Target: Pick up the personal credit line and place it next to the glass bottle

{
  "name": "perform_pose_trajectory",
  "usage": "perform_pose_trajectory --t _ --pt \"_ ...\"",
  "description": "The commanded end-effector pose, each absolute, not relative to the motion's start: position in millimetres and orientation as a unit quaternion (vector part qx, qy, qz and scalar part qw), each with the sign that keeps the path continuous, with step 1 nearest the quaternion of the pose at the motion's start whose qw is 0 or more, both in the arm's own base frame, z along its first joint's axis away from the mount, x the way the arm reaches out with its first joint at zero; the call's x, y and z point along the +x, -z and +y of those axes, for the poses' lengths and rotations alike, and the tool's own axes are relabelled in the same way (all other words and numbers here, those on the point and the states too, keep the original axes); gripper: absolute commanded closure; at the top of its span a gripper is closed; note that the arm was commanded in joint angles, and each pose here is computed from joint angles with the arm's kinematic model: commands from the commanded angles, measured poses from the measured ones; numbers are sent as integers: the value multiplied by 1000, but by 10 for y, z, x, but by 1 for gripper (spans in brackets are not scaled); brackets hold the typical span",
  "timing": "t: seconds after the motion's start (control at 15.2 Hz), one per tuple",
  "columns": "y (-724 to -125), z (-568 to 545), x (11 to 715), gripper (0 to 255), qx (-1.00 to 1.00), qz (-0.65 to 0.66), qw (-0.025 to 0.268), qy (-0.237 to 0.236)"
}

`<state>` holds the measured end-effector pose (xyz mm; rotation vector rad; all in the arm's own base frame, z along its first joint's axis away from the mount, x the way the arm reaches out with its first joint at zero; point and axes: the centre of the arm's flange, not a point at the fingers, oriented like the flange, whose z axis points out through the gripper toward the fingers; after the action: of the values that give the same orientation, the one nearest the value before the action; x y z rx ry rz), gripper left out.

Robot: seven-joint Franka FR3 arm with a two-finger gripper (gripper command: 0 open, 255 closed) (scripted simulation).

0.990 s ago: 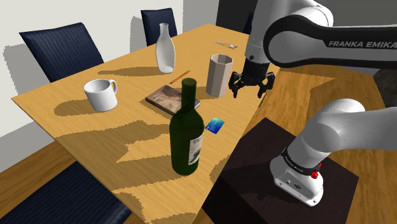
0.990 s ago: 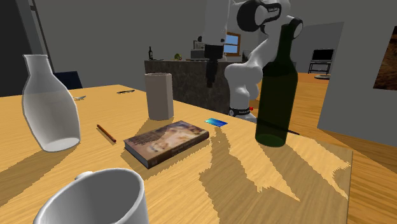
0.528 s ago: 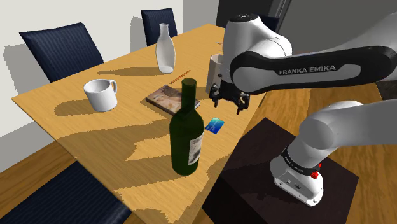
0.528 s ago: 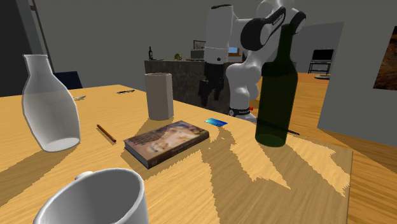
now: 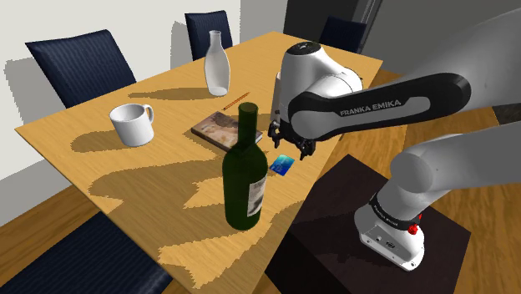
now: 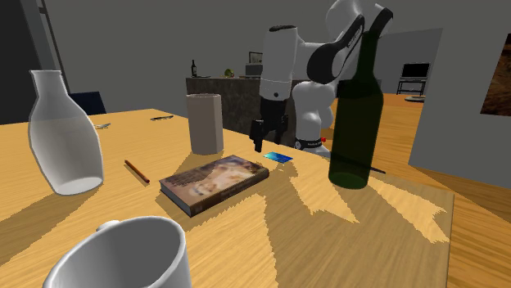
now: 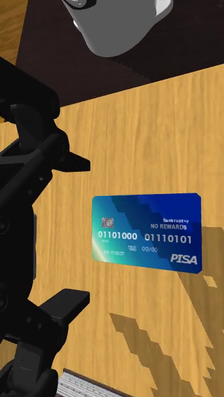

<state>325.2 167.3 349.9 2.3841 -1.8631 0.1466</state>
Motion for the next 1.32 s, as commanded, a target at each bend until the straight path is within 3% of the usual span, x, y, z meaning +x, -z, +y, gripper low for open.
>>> perform_pose_trajectory --t 0.0,0.53,0.59,1.25 --pt "-3360 1660 3251 0 786 -614 56 -49" --pt "-3360 1659 3251 0 786 -614 56 -49" --pt "-3360 1659 3251 255 786 -614 56 -49" --pt "-3413 1660 3251 255 786 -614 56 -49"
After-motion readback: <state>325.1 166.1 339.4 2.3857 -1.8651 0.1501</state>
